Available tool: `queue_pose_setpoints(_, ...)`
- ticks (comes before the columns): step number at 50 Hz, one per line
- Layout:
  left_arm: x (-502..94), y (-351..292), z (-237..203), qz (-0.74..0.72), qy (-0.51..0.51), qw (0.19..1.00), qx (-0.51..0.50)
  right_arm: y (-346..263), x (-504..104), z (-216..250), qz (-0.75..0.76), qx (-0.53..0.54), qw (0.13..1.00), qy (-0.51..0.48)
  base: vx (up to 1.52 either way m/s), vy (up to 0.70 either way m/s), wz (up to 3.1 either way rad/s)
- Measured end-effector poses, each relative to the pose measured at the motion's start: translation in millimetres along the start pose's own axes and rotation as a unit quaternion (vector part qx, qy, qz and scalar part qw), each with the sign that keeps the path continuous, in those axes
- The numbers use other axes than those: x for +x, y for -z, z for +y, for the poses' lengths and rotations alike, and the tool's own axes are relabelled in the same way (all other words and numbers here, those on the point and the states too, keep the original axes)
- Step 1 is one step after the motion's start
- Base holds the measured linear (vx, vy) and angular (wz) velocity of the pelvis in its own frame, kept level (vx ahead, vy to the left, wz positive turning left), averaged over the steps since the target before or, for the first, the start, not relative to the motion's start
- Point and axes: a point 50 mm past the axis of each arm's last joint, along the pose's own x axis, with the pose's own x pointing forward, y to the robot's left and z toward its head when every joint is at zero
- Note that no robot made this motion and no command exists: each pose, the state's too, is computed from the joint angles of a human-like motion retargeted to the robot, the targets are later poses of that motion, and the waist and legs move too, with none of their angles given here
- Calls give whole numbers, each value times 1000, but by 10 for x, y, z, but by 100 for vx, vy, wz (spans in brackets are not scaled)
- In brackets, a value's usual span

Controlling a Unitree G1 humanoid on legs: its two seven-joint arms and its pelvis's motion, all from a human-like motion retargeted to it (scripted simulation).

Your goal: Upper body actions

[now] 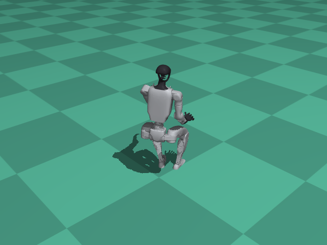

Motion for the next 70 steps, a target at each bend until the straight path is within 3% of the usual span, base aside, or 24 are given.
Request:
queue_pose_setpoints(37,-1983,289,263,102,112,988,-14,46,-61,43,17,-2,1000,-8,0,0,0)
queue_pose_setpoints(59,-2050,295,232,115,107,987,-13,21,-77,70,12,-1,1000,-14,0,0,0)
queue_pose_setpoints(70,-1724,260,107,79,82,993,-31,46,-91,59,15,-4,1000,-12,0,0,0)
